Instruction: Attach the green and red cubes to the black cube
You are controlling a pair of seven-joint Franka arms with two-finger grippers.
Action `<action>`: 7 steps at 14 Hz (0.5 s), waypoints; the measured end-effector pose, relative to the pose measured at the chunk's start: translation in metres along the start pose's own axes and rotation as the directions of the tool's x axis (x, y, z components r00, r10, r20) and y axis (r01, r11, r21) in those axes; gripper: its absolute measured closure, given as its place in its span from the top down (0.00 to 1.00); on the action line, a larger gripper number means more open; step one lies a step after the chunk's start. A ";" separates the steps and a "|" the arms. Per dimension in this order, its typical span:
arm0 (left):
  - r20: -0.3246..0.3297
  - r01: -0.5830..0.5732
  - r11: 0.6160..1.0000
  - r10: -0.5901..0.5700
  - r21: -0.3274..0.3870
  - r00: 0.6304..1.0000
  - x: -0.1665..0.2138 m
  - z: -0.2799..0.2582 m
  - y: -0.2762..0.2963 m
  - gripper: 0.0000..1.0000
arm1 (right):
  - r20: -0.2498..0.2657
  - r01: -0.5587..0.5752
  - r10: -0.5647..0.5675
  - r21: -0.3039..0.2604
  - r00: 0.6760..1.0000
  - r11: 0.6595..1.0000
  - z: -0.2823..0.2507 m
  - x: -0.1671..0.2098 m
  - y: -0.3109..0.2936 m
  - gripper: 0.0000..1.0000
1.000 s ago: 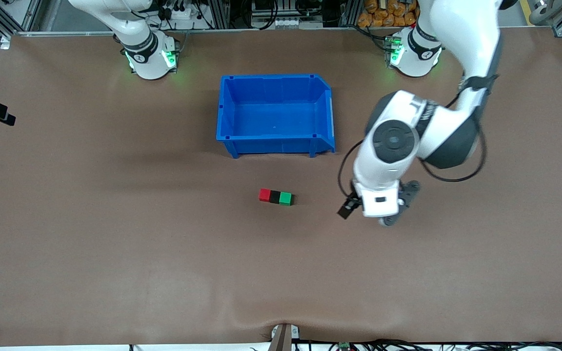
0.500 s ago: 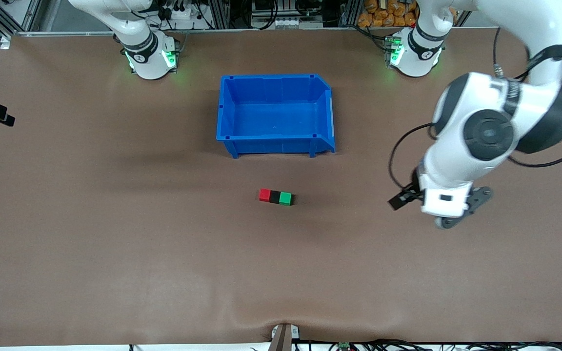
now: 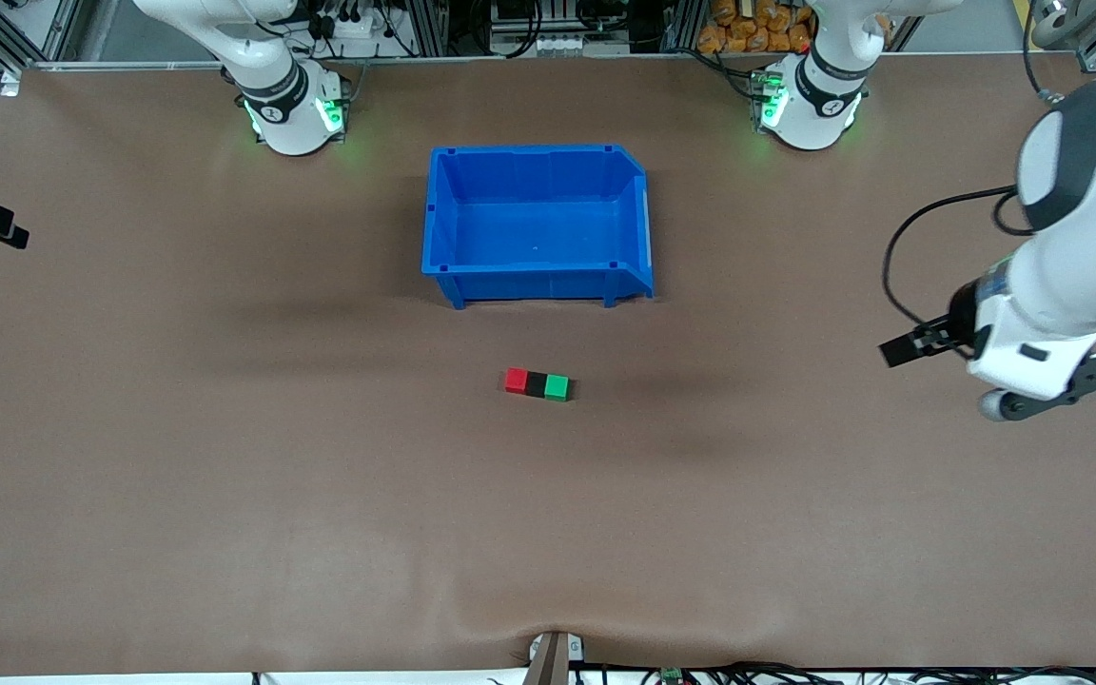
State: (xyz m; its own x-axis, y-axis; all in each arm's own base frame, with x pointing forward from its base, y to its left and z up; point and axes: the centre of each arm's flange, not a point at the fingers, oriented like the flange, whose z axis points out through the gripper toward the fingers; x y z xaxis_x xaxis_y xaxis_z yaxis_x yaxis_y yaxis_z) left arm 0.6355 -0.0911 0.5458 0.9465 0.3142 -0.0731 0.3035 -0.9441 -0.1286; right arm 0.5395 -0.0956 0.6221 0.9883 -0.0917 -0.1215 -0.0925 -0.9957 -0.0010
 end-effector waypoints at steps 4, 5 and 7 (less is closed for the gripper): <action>-0.011 -0.101 0.995 0.101 -0.008 0.995 0.008 -0.013 -0.040 1.00 | 0.002 0.000 0.000 0.000 1.000 1.000 0.001 0.001 0.000 1.00; -0.014 -0.120 0.993 0.120 -0.008 0.993 0.007 -0.018 -0.047 1.00 | 0.002 0.000 0.000 0.000 1.000 1.000 0.001 0.001 0.000 1.00; -0.024 -0.154 0.988 0.154 -0.009 0.988 0.001 -0.029 -0.055 1.00 | 0.002 0.000 0.000 0.000 1.000 1.000 0.001 0.001 0.000 1.00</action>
State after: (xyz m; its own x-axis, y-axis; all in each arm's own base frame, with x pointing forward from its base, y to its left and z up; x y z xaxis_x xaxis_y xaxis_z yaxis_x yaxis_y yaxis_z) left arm 0.6232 -0.0415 0.5819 0.9843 0.1629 -0.0684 0.1551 -0.9821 -0.1073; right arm 0.5402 -0.0956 0.6208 0.9881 -0.0917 -0.1236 -0.0925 -0.9957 -0.0008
